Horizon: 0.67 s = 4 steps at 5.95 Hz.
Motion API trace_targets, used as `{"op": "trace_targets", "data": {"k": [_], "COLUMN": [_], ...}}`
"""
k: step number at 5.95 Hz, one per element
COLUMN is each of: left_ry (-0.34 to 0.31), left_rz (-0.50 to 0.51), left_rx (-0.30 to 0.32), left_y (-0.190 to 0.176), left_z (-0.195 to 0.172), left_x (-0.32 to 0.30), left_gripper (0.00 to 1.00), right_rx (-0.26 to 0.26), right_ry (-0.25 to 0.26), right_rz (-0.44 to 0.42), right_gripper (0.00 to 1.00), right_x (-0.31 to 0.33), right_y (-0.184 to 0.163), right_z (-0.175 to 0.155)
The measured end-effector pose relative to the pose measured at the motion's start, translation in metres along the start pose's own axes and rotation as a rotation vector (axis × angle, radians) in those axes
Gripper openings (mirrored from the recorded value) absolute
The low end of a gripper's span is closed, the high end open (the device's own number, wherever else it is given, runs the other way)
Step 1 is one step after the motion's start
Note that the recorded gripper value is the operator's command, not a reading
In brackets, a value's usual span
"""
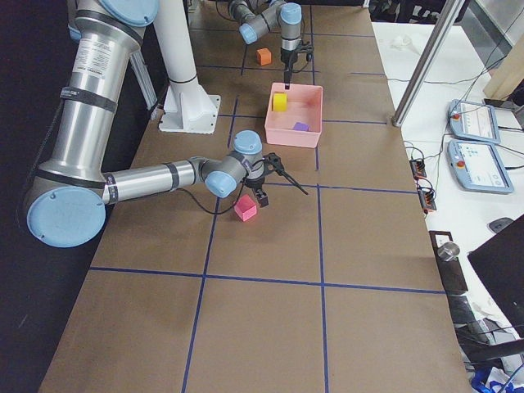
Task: Place blocks into pink bin with both arms
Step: 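Grasp the magenta cube with the right gripper while the left gripper withdraws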
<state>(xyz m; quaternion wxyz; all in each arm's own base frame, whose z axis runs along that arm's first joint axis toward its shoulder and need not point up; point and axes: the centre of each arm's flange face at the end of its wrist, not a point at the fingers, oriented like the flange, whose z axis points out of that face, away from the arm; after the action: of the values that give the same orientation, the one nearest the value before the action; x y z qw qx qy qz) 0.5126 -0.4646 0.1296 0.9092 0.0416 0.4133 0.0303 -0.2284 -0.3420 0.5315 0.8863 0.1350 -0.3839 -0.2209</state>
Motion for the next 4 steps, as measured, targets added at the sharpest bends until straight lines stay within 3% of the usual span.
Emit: {"op": "trace_targets", "data": {"k": [2, 3, 4], "left_ry": [-0.001, -0.002, -0.006], "left_rz": [0.001, 0.002, 0.020], "left_rx": [-0.001, -0.002, -0.003], "left_y": [0.000, 0.000, 0.000], "left_z": [0.001, 0.002, 0.004], "left_x": [-0.001, -0.002, -0.006], "left_gripper": [1.00, 1.00, 1.00], "right_rx": [-0.050, -0.073, -0.088], "right_ry": [0.010, 0.017, 0.019], "right_rz": [-0.019, -0.026, -0.030], "right_gripper": [0.99, 0.80, 0.76], "right_x": [-0.004, -0.004, -0.005], "right_y": [0.013, 0.018, 0.022], "right_z": [0.023, 0.034, 0.040]}}
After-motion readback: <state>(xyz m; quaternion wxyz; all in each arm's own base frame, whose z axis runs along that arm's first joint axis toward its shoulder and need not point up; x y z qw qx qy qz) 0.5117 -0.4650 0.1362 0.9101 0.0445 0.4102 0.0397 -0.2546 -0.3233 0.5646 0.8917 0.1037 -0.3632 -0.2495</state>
